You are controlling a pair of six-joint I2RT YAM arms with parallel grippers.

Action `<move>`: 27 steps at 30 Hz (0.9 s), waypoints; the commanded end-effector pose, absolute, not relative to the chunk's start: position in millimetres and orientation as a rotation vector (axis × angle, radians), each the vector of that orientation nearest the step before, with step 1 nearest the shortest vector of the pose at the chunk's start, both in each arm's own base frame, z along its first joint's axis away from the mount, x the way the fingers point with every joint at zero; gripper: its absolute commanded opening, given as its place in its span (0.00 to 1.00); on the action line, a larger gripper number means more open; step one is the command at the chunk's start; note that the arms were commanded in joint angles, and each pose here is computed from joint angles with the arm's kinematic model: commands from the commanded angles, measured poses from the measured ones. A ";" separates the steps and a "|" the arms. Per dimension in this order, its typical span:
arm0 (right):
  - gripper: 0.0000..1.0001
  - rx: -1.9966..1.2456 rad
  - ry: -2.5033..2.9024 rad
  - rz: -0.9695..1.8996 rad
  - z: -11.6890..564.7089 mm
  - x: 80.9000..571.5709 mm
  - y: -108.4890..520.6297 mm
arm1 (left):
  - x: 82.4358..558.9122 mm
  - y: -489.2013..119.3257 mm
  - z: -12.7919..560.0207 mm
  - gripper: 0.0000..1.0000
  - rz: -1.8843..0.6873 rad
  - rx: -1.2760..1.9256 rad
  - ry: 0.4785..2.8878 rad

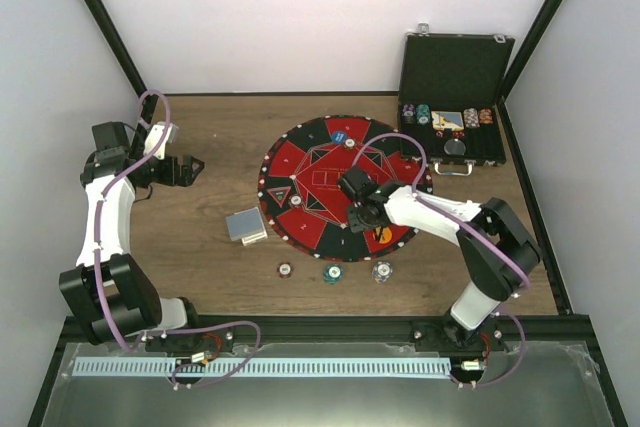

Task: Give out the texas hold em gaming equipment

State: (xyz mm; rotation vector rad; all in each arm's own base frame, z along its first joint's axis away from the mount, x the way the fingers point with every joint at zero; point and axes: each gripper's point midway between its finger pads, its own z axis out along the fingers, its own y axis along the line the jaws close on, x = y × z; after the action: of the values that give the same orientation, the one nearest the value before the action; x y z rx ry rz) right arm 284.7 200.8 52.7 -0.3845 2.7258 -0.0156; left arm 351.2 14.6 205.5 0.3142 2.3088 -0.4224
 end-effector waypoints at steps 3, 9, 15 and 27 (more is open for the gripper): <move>0.24 -0.393 2.705 0.033 46.6 297.6 214.6 | 350.6 14.8 221.1 1.00 -0.403 0.336 2.269; 0.24 -0.396 2.729 -0.022 33.4 296.0 208.6 | 349.6 14.9 221.2 1.00 -0.397 0.342 2.270; 0.33 -0.384 2.749 -0.039 30.0 288.5 201.5 | 349.2 13.3 219.5 1.00 -0.411 0.345 2.274; 0.68 -0.468 2.644 0.083 101.3 277.0 244.3 | 348.7 12.4 217.5 1.00 -0.423 0.351 2.280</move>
State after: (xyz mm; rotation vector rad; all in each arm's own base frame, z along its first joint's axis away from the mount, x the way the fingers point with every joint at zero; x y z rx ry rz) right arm 280.9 210.6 47.7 -0.4336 2.7502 -0.0250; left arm 348.7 13.6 203.6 0.3197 2.3188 -0.4287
